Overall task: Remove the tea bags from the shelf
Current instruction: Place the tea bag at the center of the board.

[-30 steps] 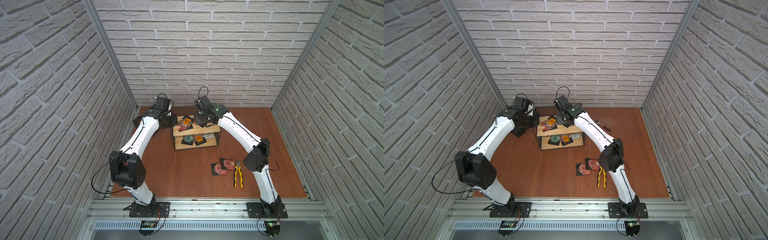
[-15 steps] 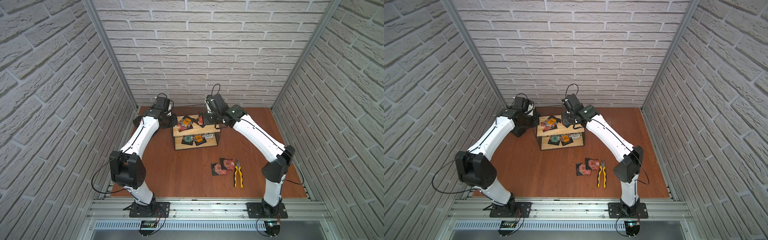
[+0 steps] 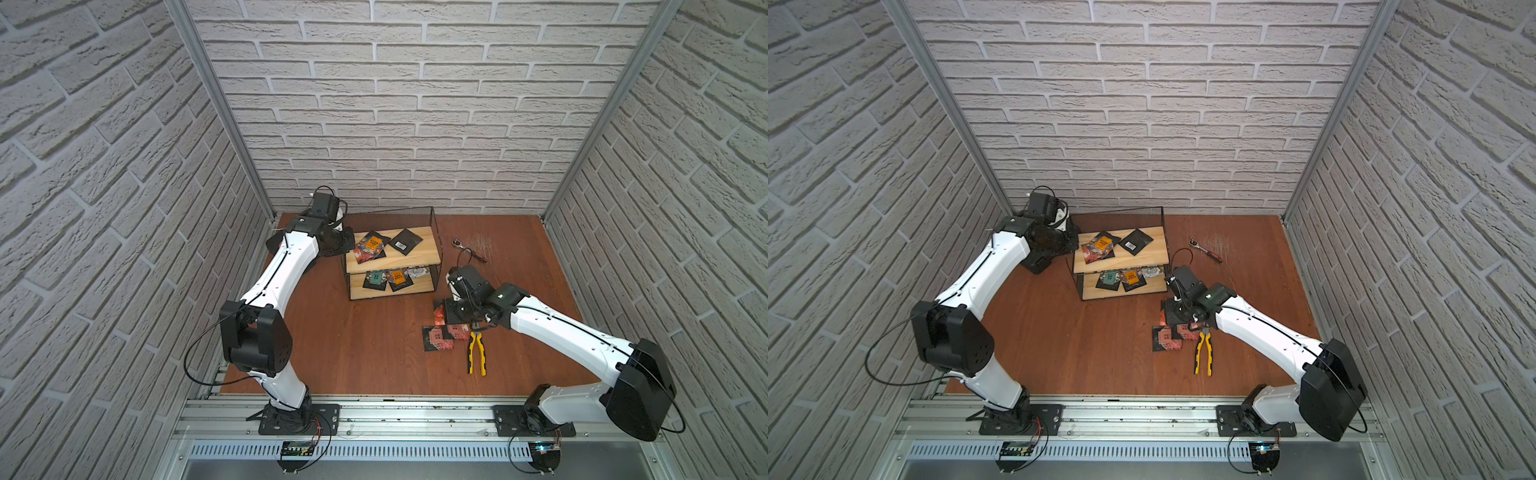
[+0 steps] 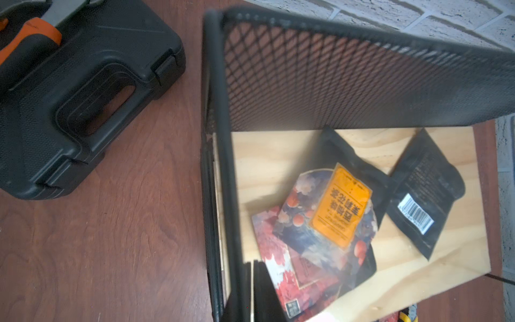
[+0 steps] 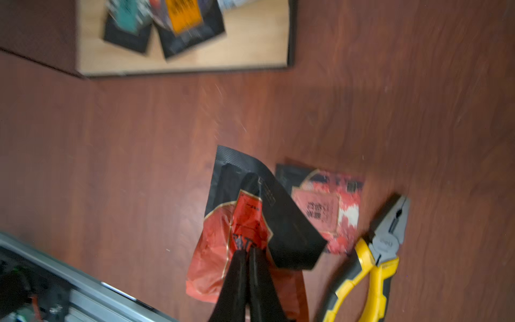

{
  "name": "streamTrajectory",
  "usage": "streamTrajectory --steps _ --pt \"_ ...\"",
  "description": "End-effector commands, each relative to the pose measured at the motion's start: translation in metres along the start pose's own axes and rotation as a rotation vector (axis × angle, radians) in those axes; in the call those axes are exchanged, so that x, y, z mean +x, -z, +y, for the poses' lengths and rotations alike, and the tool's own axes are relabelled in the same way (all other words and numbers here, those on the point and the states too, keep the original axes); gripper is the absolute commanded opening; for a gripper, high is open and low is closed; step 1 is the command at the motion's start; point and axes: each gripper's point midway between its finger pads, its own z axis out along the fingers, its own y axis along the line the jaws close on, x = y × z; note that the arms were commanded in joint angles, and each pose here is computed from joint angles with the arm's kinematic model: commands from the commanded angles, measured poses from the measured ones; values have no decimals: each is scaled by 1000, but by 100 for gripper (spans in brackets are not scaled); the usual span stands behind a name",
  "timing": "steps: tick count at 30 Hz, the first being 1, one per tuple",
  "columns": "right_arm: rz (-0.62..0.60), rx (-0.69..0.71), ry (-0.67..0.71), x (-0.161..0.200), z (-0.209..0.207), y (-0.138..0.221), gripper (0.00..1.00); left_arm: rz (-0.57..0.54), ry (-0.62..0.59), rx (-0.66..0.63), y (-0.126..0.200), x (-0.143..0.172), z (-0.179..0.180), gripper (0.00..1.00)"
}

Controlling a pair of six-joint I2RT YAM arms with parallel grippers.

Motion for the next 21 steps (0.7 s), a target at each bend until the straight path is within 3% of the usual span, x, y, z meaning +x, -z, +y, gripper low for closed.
streamTrajectory --steps 1,14,21 --pt "-14 -37 15 12 -2 -10 3 -36 -16 13 -1 -14 -3 9" --pt "127 42 69 53 -19 -47 3 -32 -16 11 -3 -15 -3 9" --pt "128 58 59 56 -23 -48 24 -33 -17 16 -2 -15 -4 9"
